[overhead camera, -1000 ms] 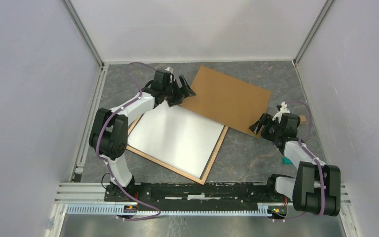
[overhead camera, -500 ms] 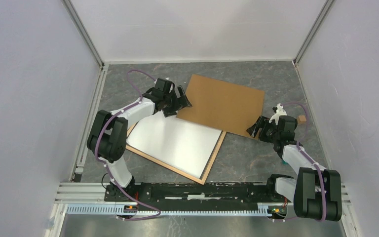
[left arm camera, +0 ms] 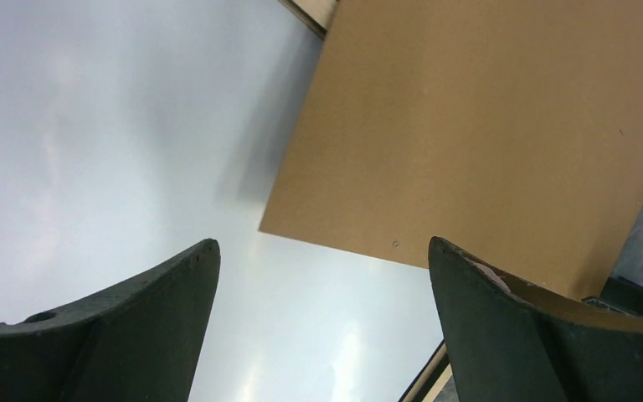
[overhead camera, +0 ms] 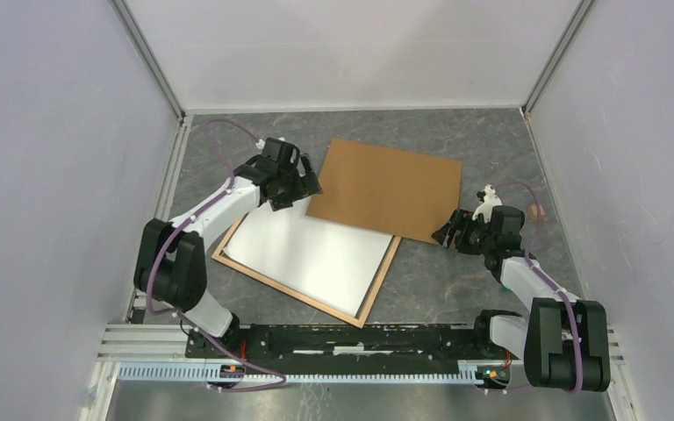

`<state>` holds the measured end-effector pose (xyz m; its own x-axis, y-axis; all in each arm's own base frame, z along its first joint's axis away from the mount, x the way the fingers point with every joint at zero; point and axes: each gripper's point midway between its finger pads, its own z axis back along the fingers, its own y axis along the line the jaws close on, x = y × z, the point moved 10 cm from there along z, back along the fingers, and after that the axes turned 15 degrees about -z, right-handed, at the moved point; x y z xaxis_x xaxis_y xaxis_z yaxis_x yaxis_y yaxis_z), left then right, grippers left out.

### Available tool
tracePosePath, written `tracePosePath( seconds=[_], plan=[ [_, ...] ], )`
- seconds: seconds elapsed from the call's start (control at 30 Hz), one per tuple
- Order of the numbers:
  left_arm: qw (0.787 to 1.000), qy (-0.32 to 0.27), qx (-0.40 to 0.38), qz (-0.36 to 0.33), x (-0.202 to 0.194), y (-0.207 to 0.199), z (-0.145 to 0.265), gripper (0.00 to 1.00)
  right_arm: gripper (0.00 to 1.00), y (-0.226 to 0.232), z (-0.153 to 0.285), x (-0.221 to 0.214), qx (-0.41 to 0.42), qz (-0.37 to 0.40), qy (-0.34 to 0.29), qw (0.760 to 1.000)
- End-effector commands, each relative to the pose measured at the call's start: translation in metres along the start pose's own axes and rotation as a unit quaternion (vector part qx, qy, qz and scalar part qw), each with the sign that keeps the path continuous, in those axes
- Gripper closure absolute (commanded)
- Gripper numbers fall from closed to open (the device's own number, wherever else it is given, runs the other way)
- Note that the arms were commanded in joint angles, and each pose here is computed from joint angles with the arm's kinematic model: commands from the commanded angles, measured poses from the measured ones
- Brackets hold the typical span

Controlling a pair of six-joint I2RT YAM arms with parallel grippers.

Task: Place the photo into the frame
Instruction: Move the photo frame item to the center of the board, then pick up the photo frame item at the center of the board.

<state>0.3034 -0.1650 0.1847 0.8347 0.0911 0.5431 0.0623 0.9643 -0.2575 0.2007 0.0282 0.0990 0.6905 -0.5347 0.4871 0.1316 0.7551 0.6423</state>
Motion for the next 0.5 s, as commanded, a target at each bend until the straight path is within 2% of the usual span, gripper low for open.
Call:
tracePosePath(
  seconds=[0.0,0.13,0.23,0.33,0.47],
  plan=[
    [1.000,-0.023,-0.015,0.014,0.000,0.019,0.025,0.00,0.24,0.000,0.002,-0.003,0.009,0.016,0.004,1.000],
    [0.983,-0.050,-0.155,0.080,-0.022,0.007,0.038,0.00,0.24,-0.001,0.002,-0.004,0.006,0.018,0.004,1.000],
    [0.949,-0.066,-0.263,0.161,-0.033,-0.004,0.036,0.00,0.24,-0.002,0.001,-0.005,0.006,0.016,0.004,1.000],
    [0.928,-0.100,-0.298,0.200,-0.043,-0.011,0.027,0.00,0.24,-0.002,0.000,-0.006,0.009,0.012,0.004,1.000],
    [0.912,-0.119,-0.298,0.254,-0.059,-0.031,0.010,0.03,0.24,-0.001,-0.001,-0.005,0.014,0.008,0.000,1.000]
  ],
)
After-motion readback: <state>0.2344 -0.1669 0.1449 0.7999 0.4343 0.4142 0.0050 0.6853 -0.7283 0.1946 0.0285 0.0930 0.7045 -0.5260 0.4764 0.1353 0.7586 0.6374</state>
